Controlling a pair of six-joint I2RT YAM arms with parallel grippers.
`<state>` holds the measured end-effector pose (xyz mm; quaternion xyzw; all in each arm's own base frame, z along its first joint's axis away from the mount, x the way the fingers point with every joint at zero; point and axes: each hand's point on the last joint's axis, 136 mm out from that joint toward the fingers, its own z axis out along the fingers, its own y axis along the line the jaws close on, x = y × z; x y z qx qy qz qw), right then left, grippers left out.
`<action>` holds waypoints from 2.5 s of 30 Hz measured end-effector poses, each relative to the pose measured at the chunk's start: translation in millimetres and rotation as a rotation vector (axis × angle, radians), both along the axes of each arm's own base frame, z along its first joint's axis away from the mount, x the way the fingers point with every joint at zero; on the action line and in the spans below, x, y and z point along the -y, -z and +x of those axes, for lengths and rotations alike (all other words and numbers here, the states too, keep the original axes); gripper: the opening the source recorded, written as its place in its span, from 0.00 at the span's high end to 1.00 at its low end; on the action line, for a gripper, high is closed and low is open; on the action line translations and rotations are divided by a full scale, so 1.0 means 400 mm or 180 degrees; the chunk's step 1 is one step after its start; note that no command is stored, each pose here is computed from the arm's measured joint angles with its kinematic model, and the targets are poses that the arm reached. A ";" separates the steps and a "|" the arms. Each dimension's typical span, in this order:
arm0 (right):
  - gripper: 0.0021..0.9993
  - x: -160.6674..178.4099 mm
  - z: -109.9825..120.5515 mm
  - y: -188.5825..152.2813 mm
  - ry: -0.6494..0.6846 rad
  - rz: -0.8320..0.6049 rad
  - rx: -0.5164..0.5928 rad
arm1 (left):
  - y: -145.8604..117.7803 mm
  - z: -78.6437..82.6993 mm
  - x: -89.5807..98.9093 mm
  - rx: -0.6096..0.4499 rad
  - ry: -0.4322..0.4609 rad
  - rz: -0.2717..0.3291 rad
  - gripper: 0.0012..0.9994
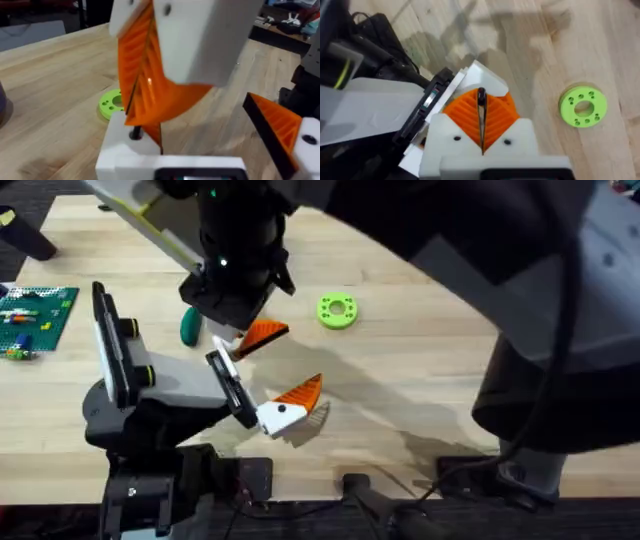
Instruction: Pick up the gripper from the table and insert it into the empty holder that is missing its gripper. Then pick up a screw, insert it into the mounting hole, and use the screwdriver to tighten it. Finally, clean up the table by picking up the vegetable and placing it into the bucket.
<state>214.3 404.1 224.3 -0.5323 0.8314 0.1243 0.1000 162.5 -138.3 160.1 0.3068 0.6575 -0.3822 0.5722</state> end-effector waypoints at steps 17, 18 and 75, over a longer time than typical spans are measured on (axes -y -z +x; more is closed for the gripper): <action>1.00 -0.002 -0.001 0.003 -0.0004 -0.0004 -0.0014 | 0.000 0.000 0.000 -0.0020 0.0001 -0.0012 0.01; 1.00 -0.002 -0.002 0.004 -0.0007 -0.0010 -0.0017 | 0.000 0.000 0.000 -0.0020 0.0001 -0.0012 0.01; 0.13 0.011 0.020 -0.026 0.0038 -0.0044 0.0127 | 0.001 -0.004 0.003 -0.0032 0.0036 -0.0017 0.01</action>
